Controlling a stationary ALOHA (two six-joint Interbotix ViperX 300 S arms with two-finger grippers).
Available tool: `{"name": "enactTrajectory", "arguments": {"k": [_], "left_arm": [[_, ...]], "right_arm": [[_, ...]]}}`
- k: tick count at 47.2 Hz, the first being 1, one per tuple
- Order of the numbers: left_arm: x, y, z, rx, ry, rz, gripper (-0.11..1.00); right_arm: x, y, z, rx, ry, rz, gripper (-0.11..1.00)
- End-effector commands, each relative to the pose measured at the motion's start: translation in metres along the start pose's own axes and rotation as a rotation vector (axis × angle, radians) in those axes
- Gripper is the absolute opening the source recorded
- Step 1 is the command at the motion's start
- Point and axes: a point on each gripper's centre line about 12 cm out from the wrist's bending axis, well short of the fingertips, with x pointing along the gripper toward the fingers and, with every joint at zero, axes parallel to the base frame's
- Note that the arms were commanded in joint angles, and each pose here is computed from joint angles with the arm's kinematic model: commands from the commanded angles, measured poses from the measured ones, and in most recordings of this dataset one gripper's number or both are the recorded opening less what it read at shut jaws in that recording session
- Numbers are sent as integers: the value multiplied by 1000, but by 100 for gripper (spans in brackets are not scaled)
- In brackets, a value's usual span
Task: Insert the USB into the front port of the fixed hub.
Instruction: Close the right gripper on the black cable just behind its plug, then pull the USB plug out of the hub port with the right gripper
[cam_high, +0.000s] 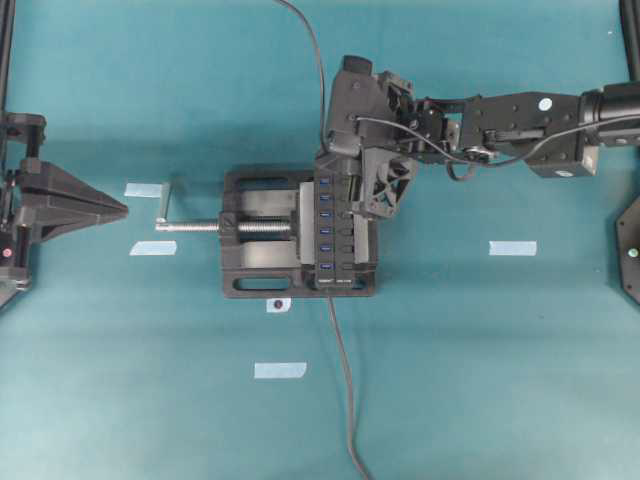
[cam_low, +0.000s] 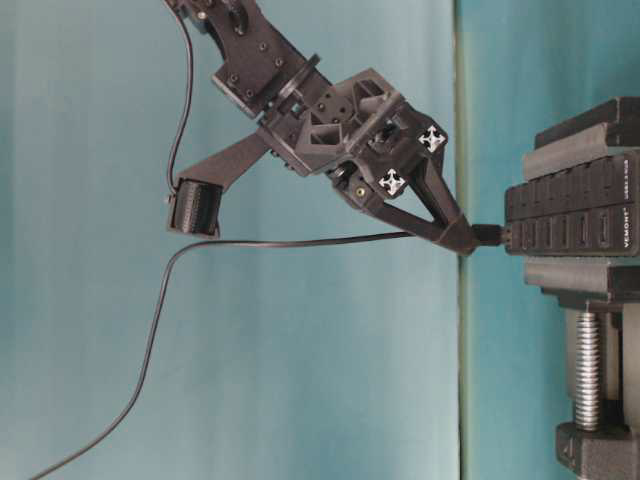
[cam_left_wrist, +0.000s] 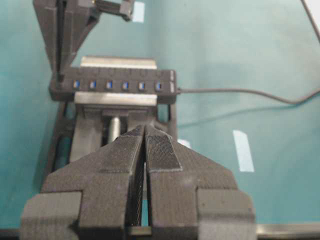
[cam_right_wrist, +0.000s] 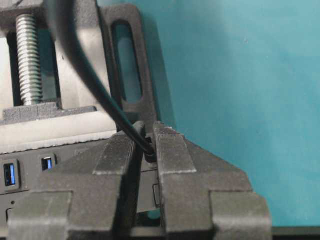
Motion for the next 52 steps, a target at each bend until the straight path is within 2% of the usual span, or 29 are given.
{"name": "enactTrajectory", "arguments": {"k": [1, 20, 38, 52], "left_arm": [[0, 0, 6, 2, -17, 3, 0], [-1, 0, 6, 2, -25, 2, 0], [-6, 0, 10, -7, -46, 1, 0], [-7, 0, 10, -7, -52, 1, 0]], "right_arm": [[-8, 3, 18, 6, -48, 4, 8], [-17, 9, 39, -4, -66, 13, 8], [-45, 23, 61, -23, -42, 34, 7], [-62, 37, 66, 25, -63, 79, 7]]}}
